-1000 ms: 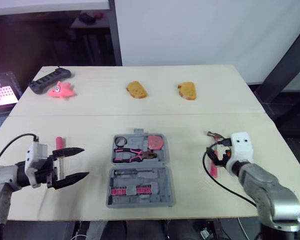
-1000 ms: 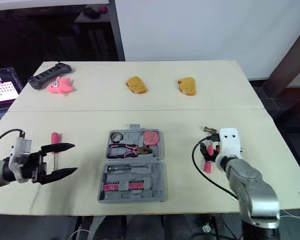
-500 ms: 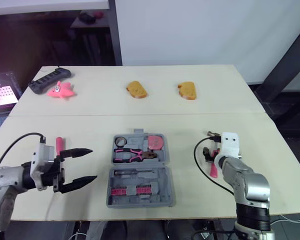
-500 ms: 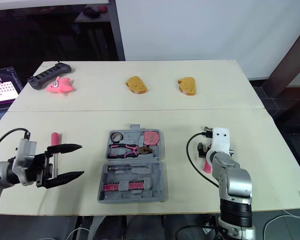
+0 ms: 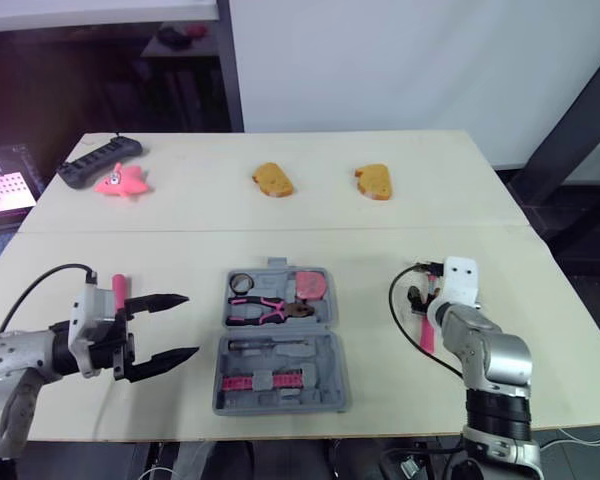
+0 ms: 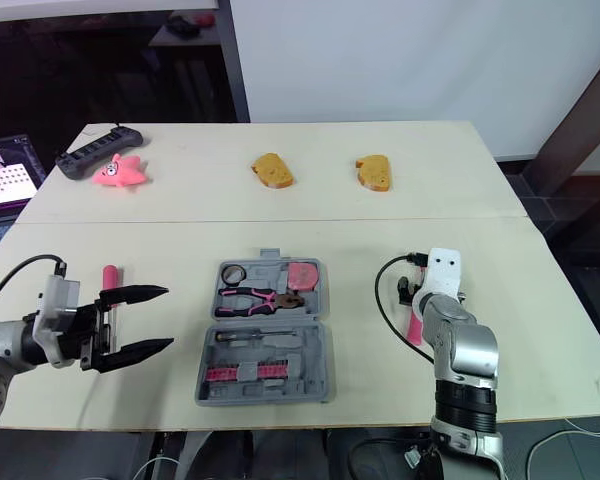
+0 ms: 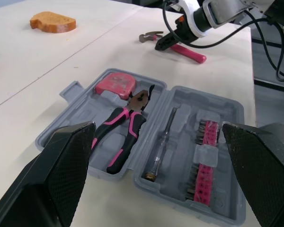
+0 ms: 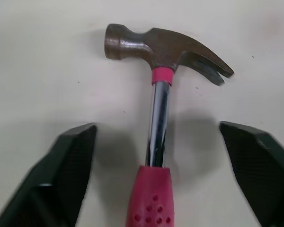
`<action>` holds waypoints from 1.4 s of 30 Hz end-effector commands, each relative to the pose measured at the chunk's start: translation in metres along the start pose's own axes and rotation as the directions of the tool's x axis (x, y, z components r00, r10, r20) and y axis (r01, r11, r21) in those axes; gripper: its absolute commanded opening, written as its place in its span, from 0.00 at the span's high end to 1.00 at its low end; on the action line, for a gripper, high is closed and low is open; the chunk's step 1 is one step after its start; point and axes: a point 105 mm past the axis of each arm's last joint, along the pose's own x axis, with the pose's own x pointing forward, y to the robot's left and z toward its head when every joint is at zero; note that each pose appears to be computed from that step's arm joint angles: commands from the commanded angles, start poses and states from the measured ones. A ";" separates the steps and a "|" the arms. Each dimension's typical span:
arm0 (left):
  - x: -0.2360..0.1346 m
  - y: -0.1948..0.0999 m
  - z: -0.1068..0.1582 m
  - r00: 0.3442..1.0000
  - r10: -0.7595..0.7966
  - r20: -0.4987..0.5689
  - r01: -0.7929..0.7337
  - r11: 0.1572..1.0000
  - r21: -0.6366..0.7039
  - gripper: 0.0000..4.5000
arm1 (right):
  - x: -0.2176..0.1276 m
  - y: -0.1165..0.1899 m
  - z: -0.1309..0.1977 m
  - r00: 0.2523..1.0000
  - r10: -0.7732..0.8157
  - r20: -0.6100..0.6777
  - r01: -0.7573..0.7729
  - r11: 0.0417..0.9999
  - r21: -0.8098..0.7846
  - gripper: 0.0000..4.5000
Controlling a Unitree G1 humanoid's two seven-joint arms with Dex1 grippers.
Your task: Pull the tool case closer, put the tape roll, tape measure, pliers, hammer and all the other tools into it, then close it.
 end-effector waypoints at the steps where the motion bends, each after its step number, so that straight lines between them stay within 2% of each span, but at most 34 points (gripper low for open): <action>1: 0.001 -0.001 0.003 1.000 -0.011 0.007 0.011 1.000 0.019 0.00 | 0.003 -0.010 -0.013 0.998 -0.042 -0.047 0.041 0.999 -0.005 0.44; 6: 0.001 -0.001 0.003 1.000 -0.012 0.001 0.012 1.000 0.018 0.00 | 0.005 -0.009 -0.014 0.998 -0.038 -0.045 0.038 0.999 -0.002 0.94; 7: 0.001 -0.001 0.003 1.000 -0.012 -0.001 0.012 1.000 0.017 0.00 | 0.006 -0.009 -0.014 0.998 -0.036 -0.043 0.036 0.999 -0.001 0.98; 14: 0.000 -0.001 0.002 1.000 -0.013 -0.007 0.013 1.000 0.013 0.00 | -0.003 0.001 -0.005 1.000 0.016 -0.004 -0.017 0.999 -0.029 0.99; 18: -0.001 0.001 0.002 1.000 -0.018 -0.013 0.018 1.000 0.012 0.00 | -0.032 0.021 -0.004 0.993 0.119 0.012 -0.118 0.990 -0.078 0.99; 26: 0.003 0.006 0.001 0.999 -0.040 -0.010 0.040 0.999 0.008 0.00 | -0.083 0.055 -0.032 0.971 0.235 -0.035 -0.238 0.966 -0.098 1.00; 36: 0.007 0.013 0.002 0.998 -0.069 -0.014 0.069 0.997 0.015 0.00 | -0.072 0.055 -0.060 0.982 0.172 -0.076 -0.178 0.980 -0.088 1.00; 41: 0.007 0.014 0.003 0.997 -0.073 -0.017 0.073 0.997 0.020 0.00 | -0.065 0.051 -0.076 0.979 0.163 -0.124 -0.165 0.986 -0.008 1.00; 42: 0.007 0.014 0.003 0.997 -0.071 -0.017 0.072 0.997 0.021 0.00 | -0.066 0.054 -0.077 0.974 0.188 -0.130 -0.188 0.982 0.008 0.89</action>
